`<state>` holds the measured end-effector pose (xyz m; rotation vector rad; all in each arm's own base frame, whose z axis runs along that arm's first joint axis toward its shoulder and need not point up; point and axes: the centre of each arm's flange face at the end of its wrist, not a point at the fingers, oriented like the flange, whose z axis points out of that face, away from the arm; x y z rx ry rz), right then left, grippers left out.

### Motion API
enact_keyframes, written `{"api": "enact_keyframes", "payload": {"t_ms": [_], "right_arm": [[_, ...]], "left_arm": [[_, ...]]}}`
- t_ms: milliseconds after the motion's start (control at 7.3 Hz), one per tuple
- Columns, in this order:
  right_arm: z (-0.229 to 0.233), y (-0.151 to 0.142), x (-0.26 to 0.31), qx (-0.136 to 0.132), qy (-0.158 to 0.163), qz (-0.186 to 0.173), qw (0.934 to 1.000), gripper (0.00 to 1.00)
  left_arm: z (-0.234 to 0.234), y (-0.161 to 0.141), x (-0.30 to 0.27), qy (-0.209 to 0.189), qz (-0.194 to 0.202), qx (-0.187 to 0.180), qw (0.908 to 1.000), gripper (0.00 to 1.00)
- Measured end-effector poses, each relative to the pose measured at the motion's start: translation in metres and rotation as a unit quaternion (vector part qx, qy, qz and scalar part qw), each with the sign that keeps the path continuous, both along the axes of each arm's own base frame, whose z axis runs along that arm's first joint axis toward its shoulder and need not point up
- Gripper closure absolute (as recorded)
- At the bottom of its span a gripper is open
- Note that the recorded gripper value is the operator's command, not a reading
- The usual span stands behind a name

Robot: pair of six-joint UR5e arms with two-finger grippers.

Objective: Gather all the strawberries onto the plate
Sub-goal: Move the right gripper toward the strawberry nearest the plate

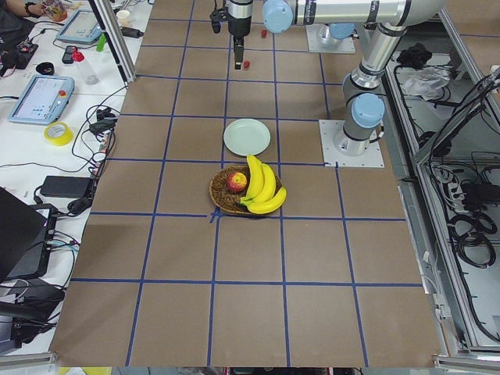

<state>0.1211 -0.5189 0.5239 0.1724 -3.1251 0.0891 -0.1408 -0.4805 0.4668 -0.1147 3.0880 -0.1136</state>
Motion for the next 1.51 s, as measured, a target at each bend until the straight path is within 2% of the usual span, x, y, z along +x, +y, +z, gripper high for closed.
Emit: {"api": "enact_keyframes", "payload": {"t_ms": [959, 1507], "right_arm": [[0.0, -0.005, -0.001, -0.005, 0.001, 0.0, 1.0, 0.0], [0.002, -0.025, -0.03, -0.006, 0.003, -0.025, 0.9997, 0.0]], "left_arm": [[-0.002, 0.0, -0.001, 0.0, -0.001, 0.002, 1.0, 0.0], [-0.003, 0.0, -0.003, 0.001, -0.003, 0.002, 1.0, 0.0]]}}
